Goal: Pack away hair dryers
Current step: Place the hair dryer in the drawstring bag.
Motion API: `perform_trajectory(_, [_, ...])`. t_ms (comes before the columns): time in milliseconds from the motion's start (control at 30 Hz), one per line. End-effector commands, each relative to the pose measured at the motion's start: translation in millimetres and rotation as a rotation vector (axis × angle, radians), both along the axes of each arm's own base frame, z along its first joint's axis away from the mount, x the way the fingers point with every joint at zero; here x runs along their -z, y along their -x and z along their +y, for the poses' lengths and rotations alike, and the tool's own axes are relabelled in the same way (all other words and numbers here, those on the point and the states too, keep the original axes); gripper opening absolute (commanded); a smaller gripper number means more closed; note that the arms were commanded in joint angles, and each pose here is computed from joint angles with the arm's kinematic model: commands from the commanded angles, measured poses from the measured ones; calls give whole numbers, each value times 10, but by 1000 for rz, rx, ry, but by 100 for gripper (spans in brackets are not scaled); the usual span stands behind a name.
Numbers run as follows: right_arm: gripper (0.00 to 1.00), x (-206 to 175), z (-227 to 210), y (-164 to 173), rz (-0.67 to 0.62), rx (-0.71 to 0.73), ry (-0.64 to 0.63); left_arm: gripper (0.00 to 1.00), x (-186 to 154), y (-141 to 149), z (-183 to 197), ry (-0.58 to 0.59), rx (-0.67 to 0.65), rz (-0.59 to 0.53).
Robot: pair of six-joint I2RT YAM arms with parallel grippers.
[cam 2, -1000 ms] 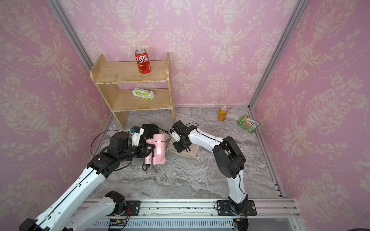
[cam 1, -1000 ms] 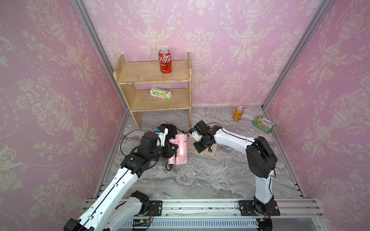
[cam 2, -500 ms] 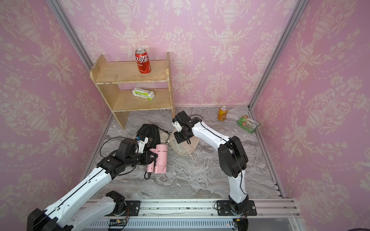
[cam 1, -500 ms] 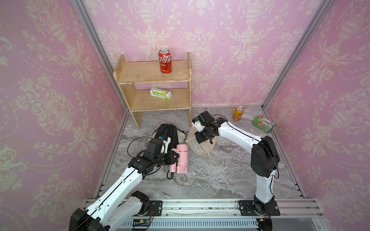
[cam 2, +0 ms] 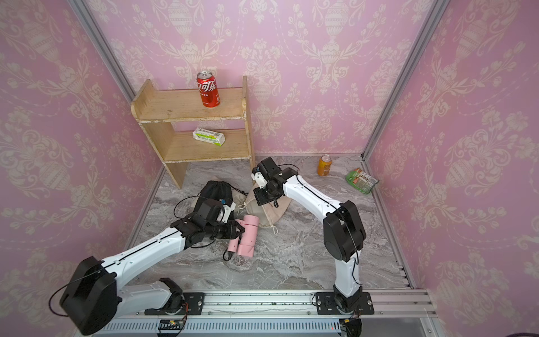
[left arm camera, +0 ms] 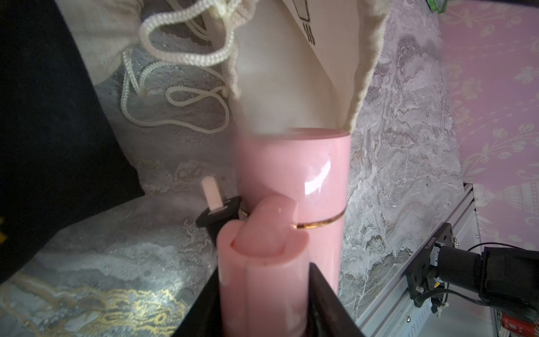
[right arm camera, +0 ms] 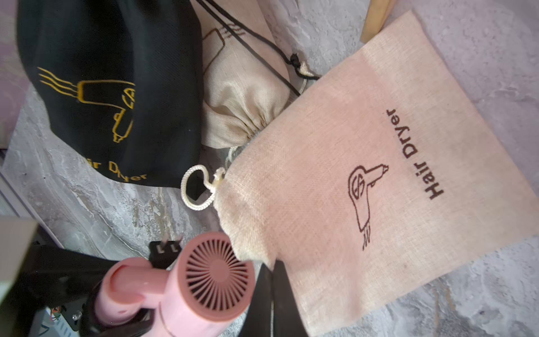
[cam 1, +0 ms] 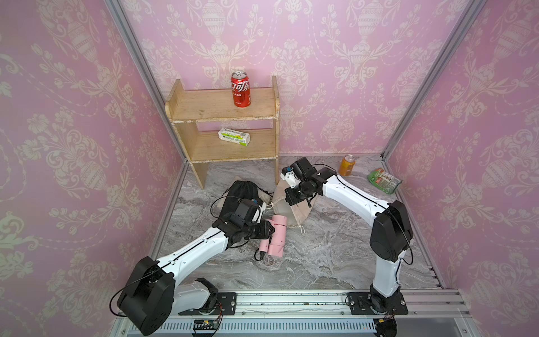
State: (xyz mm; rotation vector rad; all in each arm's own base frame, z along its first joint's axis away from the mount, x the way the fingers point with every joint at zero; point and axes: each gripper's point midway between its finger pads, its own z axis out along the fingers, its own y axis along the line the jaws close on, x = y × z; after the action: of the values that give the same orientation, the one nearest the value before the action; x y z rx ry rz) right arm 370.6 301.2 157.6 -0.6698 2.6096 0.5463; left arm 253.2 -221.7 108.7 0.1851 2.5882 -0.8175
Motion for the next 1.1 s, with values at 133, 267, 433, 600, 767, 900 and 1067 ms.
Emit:
perform_trajectory(133, [0,-208,-3,123,5,-1,-61,21,-325,-307,-327,77,76,-113])
perform_trajectory(267, [0,-170,-18,127,10,6,-58,21,-357,-319,-394,93,102,-108])
perform_trajectory(433, [0,-187,34,162,14,-10,-80,21,-354,-282,-391,84,125,-110])
perform_trajectory(600, [0,-252,80,206,11,-27,-103,21,-335,-295,-449,89,160,-105])
perform_trajectory(767, [0,-259,116,306,14,-51,-109,21,-364,-380,-506,133,183,-101])
perform_trajectory(900, [0,-246,106,396,18,-63,-112,22,-404,-482,-474,158,176,-97])
perform_trajectory(1067, [0,-228,80,511,19,-79,-112,22,-446,-599,-392,171,154,-102])
